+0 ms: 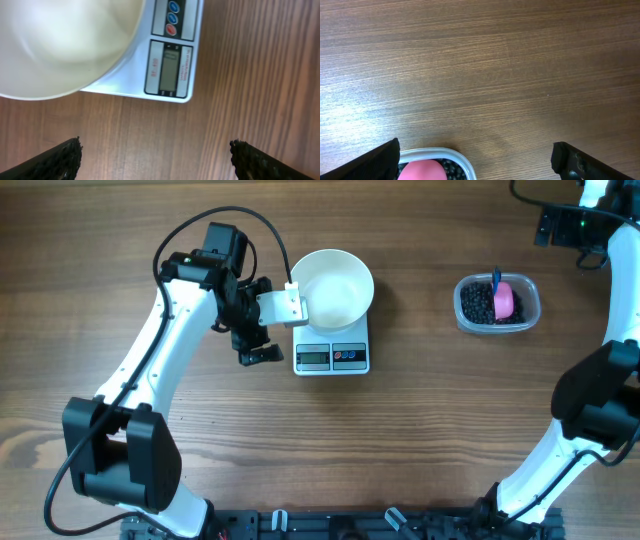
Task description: Scoop item into bowl and weigh 150g on scale
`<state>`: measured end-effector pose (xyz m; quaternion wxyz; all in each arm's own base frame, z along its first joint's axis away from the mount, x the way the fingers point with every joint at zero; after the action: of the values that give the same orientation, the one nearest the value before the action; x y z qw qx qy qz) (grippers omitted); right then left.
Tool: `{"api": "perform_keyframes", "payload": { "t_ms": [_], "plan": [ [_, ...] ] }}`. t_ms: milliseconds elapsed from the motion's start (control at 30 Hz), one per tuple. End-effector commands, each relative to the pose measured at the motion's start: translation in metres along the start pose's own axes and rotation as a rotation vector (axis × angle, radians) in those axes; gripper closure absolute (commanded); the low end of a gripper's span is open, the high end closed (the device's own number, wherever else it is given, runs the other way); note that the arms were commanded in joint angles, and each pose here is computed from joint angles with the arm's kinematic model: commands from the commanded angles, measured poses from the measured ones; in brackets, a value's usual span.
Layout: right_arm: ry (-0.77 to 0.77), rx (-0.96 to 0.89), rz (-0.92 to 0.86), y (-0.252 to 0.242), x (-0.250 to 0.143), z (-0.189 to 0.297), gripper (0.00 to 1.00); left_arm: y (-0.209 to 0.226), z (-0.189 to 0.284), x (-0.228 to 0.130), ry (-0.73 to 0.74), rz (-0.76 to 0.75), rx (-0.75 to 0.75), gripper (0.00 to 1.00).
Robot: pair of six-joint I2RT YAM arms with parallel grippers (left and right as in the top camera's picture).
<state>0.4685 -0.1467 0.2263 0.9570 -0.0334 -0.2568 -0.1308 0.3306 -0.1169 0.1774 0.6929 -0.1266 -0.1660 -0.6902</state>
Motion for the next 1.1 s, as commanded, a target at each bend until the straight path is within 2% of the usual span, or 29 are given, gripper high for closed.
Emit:
{"api": "perform_keyframes", "payload": {
  "t_ms": [0, 900, 967, 1067],
  "plan": [
    [0.004, -0.003, -0.003, 0.001, 0.001, -0.005, 0.0, -0.007, -0.003, 0.004, -0.042, -0.008, -0.046, 0.0],
    [0.004, -0.003, -0.003, 0.001, 0.001, -0.005, 0.0, -0.007, -0.003, 0.004, -0.042, -0.008, -0.045, 0.0],
    [-0.033, 0.097, -0.053, 0.012, 0.008, -0.005, 0.0, -0.007, -0.003, 0.004, -0.042, -0.008, -0.045, 0.0],
    [-0.02, 0.149, -0.056, 0.018, 0.006, -0.004, 0.0, -0.007, -0.003, 0.004, -0.042, -0.008, -0.045, 0.0]
  ]
}}
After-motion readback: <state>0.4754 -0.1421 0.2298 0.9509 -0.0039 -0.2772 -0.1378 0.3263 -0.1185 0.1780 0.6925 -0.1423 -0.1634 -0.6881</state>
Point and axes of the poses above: each gripper's point midway between its finger pads, its own z axis back along the fingers, its own y axis along the line the jaws close on, x = y × z, the point moved 6 cm from there along z, back along the fingers, and after that the axes turned 6 degrees about -z, right-handed, at the moved point
